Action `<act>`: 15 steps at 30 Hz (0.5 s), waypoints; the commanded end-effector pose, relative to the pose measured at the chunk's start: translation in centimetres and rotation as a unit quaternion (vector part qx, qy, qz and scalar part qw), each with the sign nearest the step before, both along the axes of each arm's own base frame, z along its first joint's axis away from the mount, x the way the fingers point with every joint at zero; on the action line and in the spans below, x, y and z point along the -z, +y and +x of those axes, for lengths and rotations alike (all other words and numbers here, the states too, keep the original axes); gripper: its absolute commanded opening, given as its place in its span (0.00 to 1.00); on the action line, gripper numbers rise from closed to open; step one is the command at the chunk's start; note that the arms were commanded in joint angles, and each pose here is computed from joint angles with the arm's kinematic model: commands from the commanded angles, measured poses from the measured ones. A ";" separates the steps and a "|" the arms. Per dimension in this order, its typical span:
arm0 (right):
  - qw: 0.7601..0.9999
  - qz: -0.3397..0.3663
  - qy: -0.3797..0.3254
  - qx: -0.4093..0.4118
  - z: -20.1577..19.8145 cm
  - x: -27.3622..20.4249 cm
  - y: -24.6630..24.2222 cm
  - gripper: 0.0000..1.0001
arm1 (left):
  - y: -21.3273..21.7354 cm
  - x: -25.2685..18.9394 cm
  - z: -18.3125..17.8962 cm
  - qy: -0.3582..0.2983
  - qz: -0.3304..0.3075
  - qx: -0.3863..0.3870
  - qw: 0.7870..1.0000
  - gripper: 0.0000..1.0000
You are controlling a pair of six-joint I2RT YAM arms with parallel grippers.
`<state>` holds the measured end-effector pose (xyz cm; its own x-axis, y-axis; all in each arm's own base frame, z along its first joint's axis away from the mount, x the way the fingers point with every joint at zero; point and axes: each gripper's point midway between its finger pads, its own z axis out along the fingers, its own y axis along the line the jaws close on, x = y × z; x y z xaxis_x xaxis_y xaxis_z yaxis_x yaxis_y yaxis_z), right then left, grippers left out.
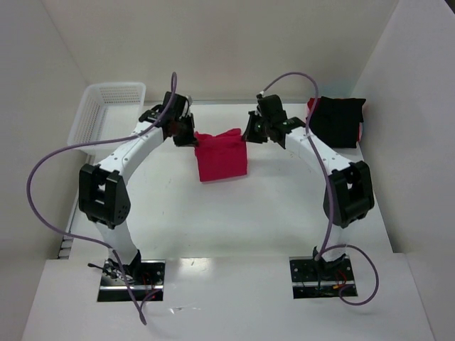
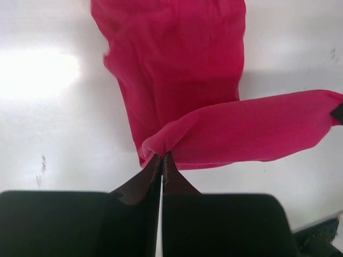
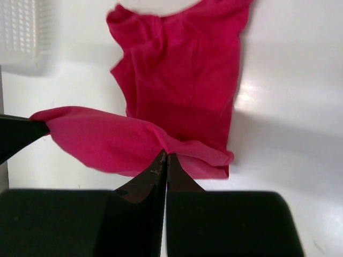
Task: Fold and stack the t-shirts
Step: Fold the long partially folded tshirt into a neat square
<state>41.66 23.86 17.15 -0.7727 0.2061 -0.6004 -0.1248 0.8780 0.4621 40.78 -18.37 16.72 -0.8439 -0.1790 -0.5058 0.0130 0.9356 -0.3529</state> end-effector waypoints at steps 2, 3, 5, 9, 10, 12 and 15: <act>0.996 0.005 -0.088 0.003 5.3 -4.3 0.7 0.00 | 1.4 -1.2 4.9 -0.046 0.002 0.005 0.999 0.00; 0.997 -0.004 -0.078 0.008 6.1 -2.8 0.7 0.00 | 2.1 -1.3 6.1 -0.055 0.005 0.001 0.998 0.00; 0.996 -0.001 -0.084 0.019 7.6 -3.1 0.7 0.00 | 2.0 -0.3 7.7 -0.050 0.002 0.005 0.999 0.00; 0.997 0.000 -0.079 0.020 9.9 -1.5 1.3 0.00 | 1.8 1.2 10.1 -0.048 0.003 0.009 0.999 0.00; 0.997 -0.009 -0.070 0.022 10.7 0.1 1.0 0.00 | 2.2 2.0 11.2 -0.047 0.004 0.003 0.999 0.00; 0.997 -0.012 -0.073 0.019 11.4 0.4 1.3 0.00 | 2.1 3.2 11.7 -0.041 0.005 0.003 0.999 0.00; 0.997 -0.011 -0.069 0.019 12.8 1.8 1.4 0.00 | 2.9 4.4 12.7 -0.037 0.006 -0.006 0.999 0.00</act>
